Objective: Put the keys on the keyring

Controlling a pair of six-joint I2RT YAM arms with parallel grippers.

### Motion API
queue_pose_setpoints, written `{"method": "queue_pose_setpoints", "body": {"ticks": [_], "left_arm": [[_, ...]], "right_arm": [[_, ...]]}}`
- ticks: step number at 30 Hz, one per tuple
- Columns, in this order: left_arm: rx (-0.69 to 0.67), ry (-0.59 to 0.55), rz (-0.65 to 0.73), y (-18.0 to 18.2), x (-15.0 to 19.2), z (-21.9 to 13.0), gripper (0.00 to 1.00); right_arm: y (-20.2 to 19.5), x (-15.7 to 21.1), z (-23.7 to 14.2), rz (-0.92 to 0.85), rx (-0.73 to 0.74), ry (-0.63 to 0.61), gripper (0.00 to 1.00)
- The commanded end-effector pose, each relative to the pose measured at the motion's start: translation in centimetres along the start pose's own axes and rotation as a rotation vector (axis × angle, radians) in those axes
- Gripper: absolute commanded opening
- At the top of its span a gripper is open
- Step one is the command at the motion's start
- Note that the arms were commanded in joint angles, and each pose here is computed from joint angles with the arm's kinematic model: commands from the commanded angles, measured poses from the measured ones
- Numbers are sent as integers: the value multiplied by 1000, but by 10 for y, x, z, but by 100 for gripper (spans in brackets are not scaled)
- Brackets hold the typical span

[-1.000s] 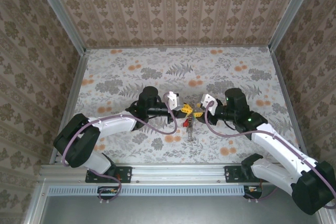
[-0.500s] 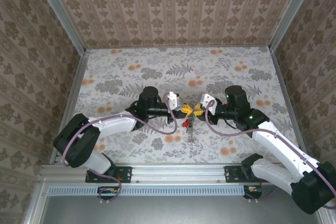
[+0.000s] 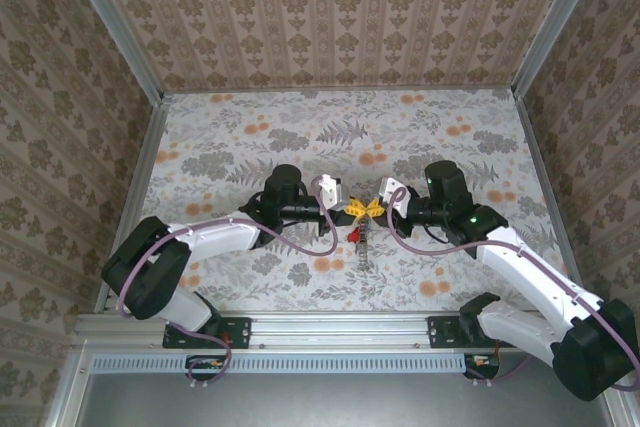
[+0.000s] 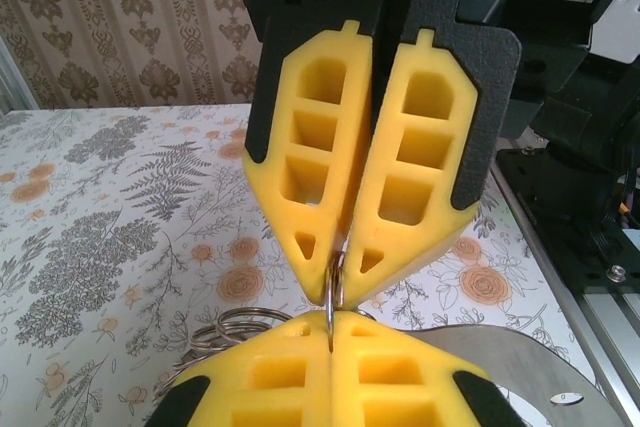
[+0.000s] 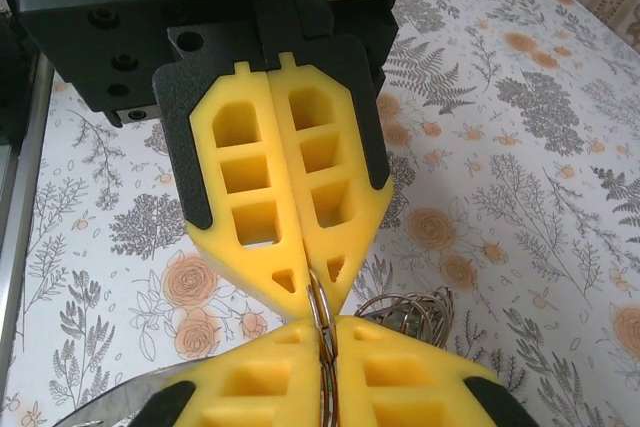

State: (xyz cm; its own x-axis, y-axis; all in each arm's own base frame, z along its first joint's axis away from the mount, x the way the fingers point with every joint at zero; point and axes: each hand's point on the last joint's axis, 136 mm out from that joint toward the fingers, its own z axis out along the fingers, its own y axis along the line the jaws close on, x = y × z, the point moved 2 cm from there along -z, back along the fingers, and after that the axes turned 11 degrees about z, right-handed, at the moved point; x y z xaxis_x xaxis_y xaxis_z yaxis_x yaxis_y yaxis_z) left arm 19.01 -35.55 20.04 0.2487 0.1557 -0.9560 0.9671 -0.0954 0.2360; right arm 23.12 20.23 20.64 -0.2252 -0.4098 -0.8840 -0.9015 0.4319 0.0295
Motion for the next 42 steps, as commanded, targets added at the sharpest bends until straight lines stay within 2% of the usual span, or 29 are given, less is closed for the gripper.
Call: {"method": "queue_pose_setpoints", "body": {"ticks": [1,2,4,11,15,33,42], "left_arm": [[0,-60,63,4,-27,-2,0],[0,-56,62,4,-26,-2,0],[3,-37,61,4,-23,-2,9],[35,77,91,2,-13,0,16],[58,122,110,0,-10,1,18],[47,96,141,4,-22,2,19],[63,108,135,4,-17,4,18]], "right_arm": [[-1,-12,-3,-16,-2,-17,7],[-2,-12,-4,-18,1,-12,7],[-1,-12,-6,-26,3,-5,3],[-1,-13,-11,-35,12,54,2],[-1,-15,-13,-42,10,67,3],[1,-18,-12,-35,-8,63,3],[2,-21,-11,-30,-14,42,3]]}}
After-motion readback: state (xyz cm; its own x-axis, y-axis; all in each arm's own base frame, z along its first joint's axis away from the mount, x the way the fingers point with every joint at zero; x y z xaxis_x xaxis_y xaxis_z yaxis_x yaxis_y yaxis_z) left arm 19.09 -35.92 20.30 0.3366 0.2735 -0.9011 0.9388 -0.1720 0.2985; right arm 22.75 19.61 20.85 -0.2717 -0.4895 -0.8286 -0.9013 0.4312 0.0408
